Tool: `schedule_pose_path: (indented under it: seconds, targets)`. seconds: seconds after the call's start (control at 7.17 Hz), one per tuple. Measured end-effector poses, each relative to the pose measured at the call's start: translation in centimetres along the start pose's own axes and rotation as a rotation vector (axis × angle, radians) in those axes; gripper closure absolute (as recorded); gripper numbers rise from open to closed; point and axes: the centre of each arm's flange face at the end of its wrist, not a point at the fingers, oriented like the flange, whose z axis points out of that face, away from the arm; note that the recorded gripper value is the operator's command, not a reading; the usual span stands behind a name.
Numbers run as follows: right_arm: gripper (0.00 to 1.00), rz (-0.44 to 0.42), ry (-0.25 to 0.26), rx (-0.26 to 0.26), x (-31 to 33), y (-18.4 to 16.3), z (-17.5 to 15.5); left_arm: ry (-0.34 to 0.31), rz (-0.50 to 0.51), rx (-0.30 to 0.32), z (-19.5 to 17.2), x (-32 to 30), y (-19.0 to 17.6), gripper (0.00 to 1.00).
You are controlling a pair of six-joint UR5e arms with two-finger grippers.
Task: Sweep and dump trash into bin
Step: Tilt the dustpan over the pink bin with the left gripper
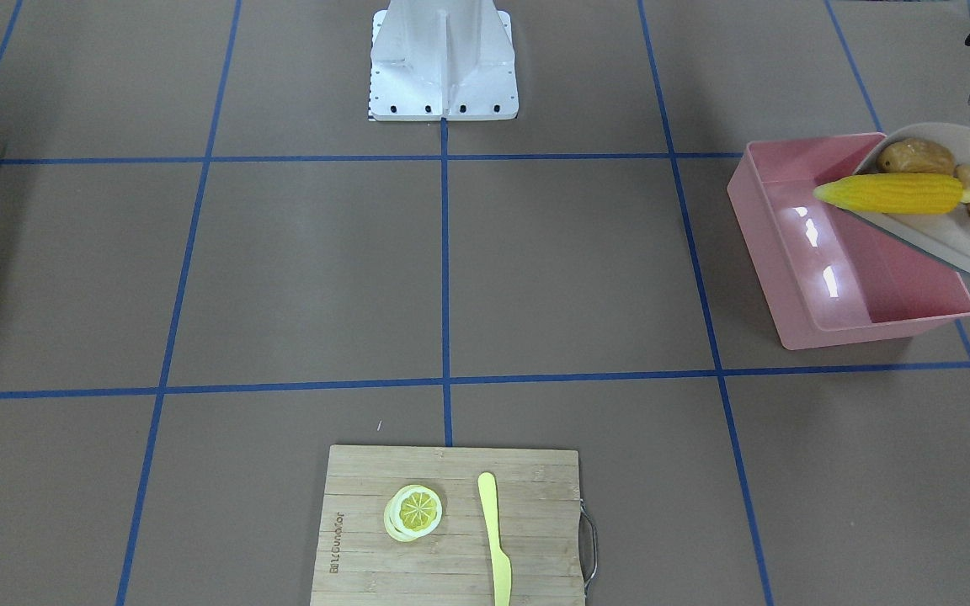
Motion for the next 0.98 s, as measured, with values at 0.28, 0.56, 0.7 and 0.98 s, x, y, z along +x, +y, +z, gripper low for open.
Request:
schedule_pose_path:
  seconds: [0.28, 0.56, 0.7, 0.98]
  targets:
    - [0.00, -0.008, 0.008, -0.011, 1.2, -0.1, -0.3, -0.053, 0.233, -0.020, -0.4, -1.2, 1.6, 1.00]
    - [0.00, -0.012, 0.020, 0.005, 1.2, -0.4, -0.9, -0.137, 0.541, -0.045, -0.6, -2.2, 1.4, 1.00]
    - [0.00, -0.012, 0.027, 0.020, 1.2, -0.4, -1.5, -0.167, 0.663, -0.057, -0.5, -2.6, 1.0, 1.00]
    - [0.00, -0.005, 0.036, 0.030, 1.5, 0.1, -1.9, -0.228, 0.861, -0.083, -0.5, -3.2, -0.3, 1.00]
